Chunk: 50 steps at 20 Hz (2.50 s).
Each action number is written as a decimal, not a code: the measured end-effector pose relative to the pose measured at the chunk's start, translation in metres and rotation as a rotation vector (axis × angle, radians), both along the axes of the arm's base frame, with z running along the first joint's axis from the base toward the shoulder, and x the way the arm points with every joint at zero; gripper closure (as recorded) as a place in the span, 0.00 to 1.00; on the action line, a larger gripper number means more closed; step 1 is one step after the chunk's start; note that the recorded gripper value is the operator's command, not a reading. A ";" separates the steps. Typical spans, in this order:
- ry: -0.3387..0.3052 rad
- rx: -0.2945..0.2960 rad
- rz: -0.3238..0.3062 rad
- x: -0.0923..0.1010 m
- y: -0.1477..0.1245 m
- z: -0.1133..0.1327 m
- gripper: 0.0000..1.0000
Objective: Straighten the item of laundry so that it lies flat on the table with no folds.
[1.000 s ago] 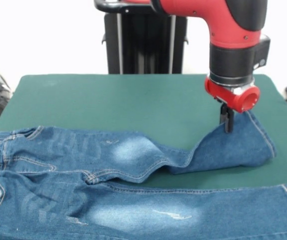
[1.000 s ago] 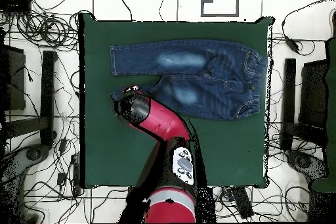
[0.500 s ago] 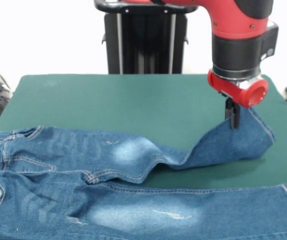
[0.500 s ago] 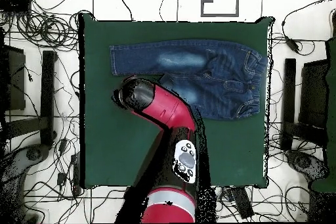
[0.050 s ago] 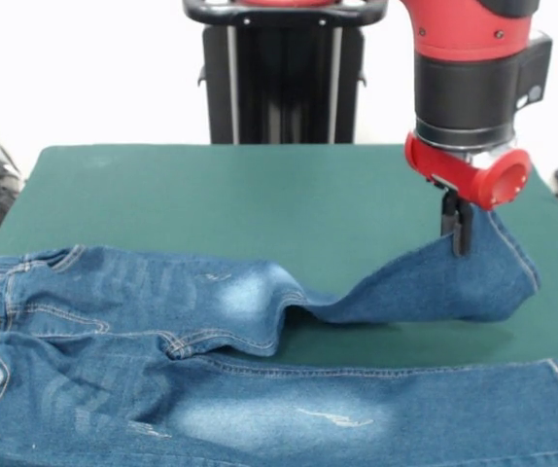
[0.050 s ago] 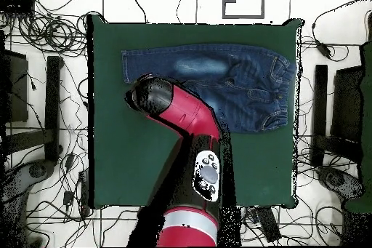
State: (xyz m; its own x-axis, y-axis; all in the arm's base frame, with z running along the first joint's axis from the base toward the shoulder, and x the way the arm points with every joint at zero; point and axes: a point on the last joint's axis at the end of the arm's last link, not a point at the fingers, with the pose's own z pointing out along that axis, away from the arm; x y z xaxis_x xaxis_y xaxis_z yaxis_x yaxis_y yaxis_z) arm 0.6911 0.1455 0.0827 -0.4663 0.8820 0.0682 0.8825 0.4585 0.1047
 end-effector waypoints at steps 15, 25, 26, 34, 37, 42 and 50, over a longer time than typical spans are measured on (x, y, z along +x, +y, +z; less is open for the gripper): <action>0.142 -0.137 -0.041 -0.008 0.034 -0.013 1.00; 0.474 -0.176 -0.118 -0.039 0.053 -0.042 1.00; 0.500 -0.184 -0.115 -0.040 0.049 -0.044 1.00; 0.530 -0.194 -0.119 -0.032 0.032 -0.045 1.00; 0.523 -0.192 -0.121 -0.028 0.030 -0.043 1.00; 0.517 -0.191 -0.117 -0.025 0.032 -0.041 1.00; 0.506 -0.161 -0.113 -0.003 0.038 -0.026 1.00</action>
